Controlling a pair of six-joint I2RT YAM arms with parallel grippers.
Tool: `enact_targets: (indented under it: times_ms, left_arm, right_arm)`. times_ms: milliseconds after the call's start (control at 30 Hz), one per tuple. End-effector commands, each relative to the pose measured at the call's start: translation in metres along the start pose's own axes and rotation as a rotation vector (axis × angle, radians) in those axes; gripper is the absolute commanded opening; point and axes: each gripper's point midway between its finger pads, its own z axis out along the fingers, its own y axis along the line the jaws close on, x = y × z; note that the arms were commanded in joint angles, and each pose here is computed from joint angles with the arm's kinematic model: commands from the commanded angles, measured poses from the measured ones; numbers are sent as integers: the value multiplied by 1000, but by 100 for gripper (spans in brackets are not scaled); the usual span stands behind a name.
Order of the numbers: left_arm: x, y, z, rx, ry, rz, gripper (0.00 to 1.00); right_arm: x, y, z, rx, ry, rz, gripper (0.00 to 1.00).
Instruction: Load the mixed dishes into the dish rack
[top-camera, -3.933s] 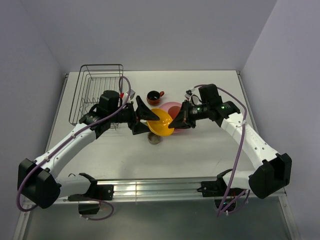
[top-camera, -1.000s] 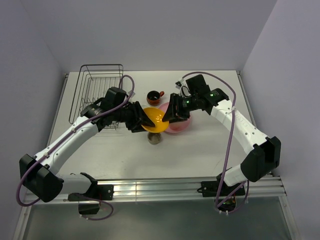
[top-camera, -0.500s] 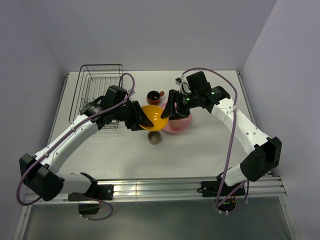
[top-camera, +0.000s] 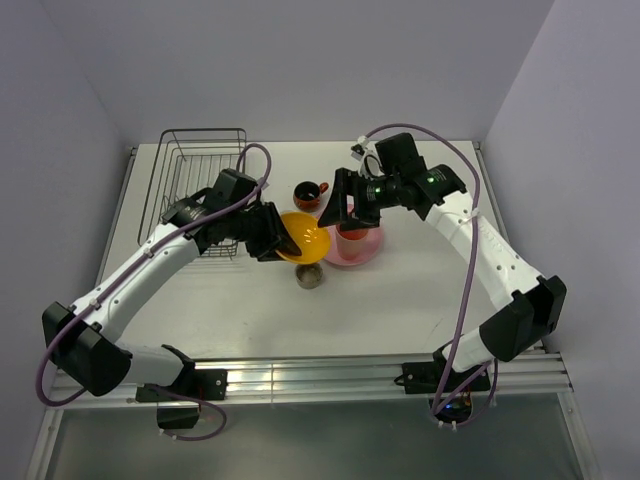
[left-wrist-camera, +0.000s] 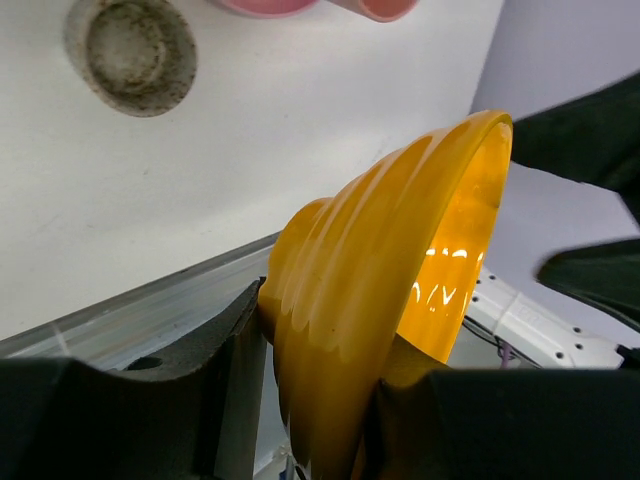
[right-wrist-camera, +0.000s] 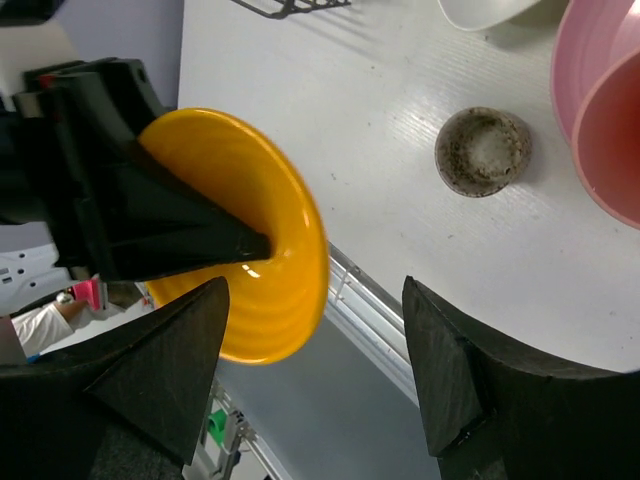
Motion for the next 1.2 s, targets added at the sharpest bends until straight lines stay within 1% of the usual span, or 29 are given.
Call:
enact_targets:
  times_ms: [0, 100, 233, 267, 300, 333, 367, 400, 467, 500, 567, 600, 633, 667, 733, 833, 867, 933, 967, 1000, 1033, 1067, 1100, 1133, 1167]
  left_arm:
    - [-7, 0, -8, -35, -38, 54, 0]
    - [-9, 9, -10, -86, -54, 58, 0]
    - [-24, 21, -20, -188, -136, 65, 0]
    - [-36, 29, -21, -250, -187, 68, 0]
    - [-42, 28, -30, -273, -216, 72, 0]
    - [-51, 29, -34, -302, -247, 74, 0]
    - [-60, 23, -39, -308, -274, 85, 0]
    - [-76, 36, -48, -387, -339, 74, 0]
    - [-98, 48, -53, -475, -387, 78, 0]
    - [-121, 54, -68, -525, -467, 67, 0]
    - [-146, 65, -80, -607, -525, 75, 0]
    - [-164, 80, -94, -697, -598, 58, 0]
    - [-174, 87, -100, -742, -625, 57, 0]
    - [-188, 91, -104, -782, -649, 65, 0]
    - [-211, 108, -128, -888, -745, 45, 0]
    - [-245, 110, -144, -962, -870, 109, 0]
    - [-260, 114, -157, -1049, -946, 141, 0]
    - [-277, 121, -168, -1133, -1004, 179, 0]
    - [-283, 131, -170, -1220, -989, 236, 0]
    - [-302, 127, -175, -1197, -1073, 232, 0]
    - [-309, 135, -172, -1253, -1052, 278, 0]
    - [-319, 139, -174, -1270, -1072, 281, 0]
    - [-333, 134, -176, -1257, -1138, 277, 0]
    - [-340, 136, -176, -1281, -1146, 284, 0]
    - [-351, 144, -168, -1340, -1102, 333, 0]
  right_arm:
    - [-11, 15, -10, -24, -35, -52, 78]
    - [-16, 19, -15, -18, -58, -60, 78]
    - [-30, 27, -34, 18, -134, -67, 78]
    - [-32, 28, -38, 26, -152, -72, 78]
    - [-32, 29, -45, 39, -160, -71, 78]
    - [-38, 32, -53, 60, -197, -86, 78]
    - [-39, 33, -59, 71, -212, -90, 78]
    - [-35, 31, -66, 94, -213, -88, 78]
    - [-35, 29, -76, 127, -237, -92, 78]
    - [-29, 30, -84, 128, -241, -91, 78]
    - [-18, 22, -85, 136, -224, -67, 78]
    - [-11, 23, -92, 128, -235, -68, 78]
    - [-2, 15, -89, 140, -213, -52, 78]
    - [5, 14, -95, 138, -221, -53, 78]
    - [19, 2, -91, 159, -187, -26, 78]
    - [37, -8, -93, 176, -156, -7, 77]
    - [42, -8, -95, 173, -155, -7, 77]
    - [50, -17, -91, 194, -134, 14, 77]
    - [53, -20, -91, 200, -130, 20, 77]
    - [57, -22, -90, 206, -119, 28, 77]
    - [62, -27, -86, 215, -98, 44, 77]
    - [65, -28, -86, 213, -94, 49, 77]
    - [67, -29, -85, 212, -90, 54, 77]
    - [70, -32, -83, 220, -81, 62, 77]
    - [71, -34, -83, 222, -85, 64, 77]
